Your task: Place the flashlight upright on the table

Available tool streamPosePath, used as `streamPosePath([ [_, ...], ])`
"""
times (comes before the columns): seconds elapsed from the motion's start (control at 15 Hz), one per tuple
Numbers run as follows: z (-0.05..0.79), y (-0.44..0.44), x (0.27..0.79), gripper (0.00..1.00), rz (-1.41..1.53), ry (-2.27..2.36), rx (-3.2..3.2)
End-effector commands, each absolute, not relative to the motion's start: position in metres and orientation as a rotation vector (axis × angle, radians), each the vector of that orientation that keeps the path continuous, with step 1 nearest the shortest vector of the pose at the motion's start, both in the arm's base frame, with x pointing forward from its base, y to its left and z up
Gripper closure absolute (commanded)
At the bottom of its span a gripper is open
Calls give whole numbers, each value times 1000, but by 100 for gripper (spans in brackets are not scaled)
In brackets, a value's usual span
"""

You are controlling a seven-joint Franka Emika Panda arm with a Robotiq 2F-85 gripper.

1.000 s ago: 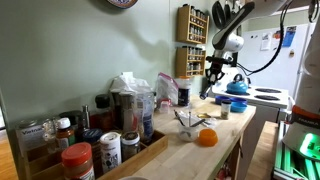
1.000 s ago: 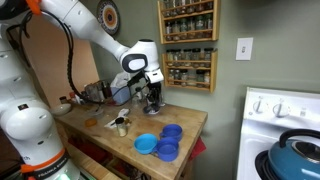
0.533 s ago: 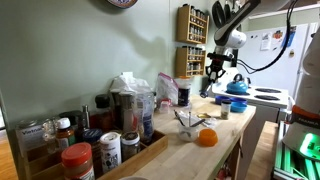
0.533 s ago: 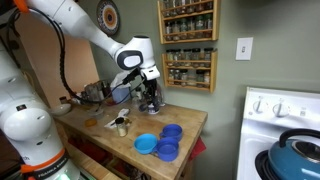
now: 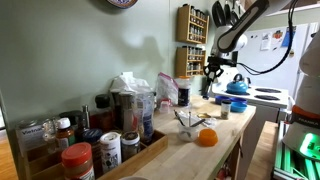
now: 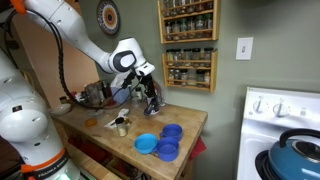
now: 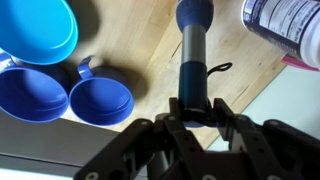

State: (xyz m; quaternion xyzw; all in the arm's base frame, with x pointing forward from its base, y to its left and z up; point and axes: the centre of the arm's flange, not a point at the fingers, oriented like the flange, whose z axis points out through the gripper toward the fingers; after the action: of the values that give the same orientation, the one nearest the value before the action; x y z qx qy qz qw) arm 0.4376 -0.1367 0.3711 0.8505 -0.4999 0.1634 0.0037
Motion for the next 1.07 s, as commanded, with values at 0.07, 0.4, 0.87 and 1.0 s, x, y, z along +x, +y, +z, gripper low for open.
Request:
streamPosePath([
  [0.07,369,-129,429,62,501,-1496,2710],
  [0.4,369,-120,421,87,628,-1442,2672],
  [0.87,370,-89,425,87,1014,-1183,2445],
  [1.0,366,-84,423,87,1010,-1106,2376],
])
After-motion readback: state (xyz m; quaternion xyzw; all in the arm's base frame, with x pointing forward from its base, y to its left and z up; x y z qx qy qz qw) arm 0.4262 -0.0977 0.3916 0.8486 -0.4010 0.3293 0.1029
